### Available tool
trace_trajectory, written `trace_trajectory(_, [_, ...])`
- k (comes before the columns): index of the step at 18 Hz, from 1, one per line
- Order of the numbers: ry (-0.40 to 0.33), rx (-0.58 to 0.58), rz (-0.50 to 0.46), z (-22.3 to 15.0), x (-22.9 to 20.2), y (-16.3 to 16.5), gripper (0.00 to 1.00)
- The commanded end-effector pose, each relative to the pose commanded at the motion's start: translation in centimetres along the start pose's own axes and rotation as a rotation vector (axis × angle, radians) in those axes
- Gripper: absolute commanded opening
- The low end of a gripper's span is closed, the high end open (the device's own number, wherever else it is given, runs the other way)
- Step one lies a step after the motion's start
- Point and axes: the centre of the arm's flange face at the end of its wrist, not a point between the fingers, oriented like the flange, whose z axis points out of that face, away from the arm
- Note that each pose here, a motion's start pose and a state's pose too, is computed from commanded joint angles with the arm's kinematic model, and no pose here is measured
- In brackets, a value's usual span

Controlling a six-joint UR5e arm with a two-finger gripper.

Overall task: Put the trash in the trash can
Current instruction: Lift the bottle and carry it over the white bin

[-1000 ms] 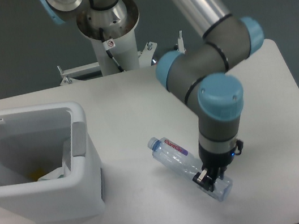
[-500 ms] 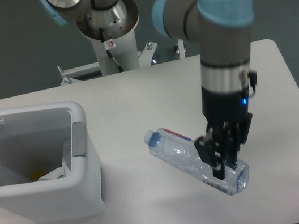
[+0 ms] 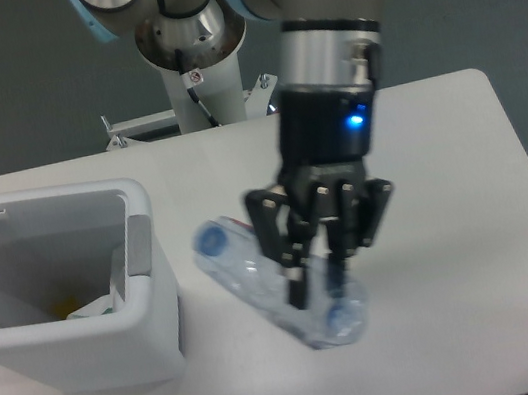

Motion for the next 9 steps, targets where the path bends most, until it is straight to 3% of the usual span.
trace_trajectory(3, [0.051,-0.057,0.043,2.8,4.3,2.5,0.4])
trace_trajectory(9, [0.077,-0.093,0.12,6.6,8.1,6.9,0.4])
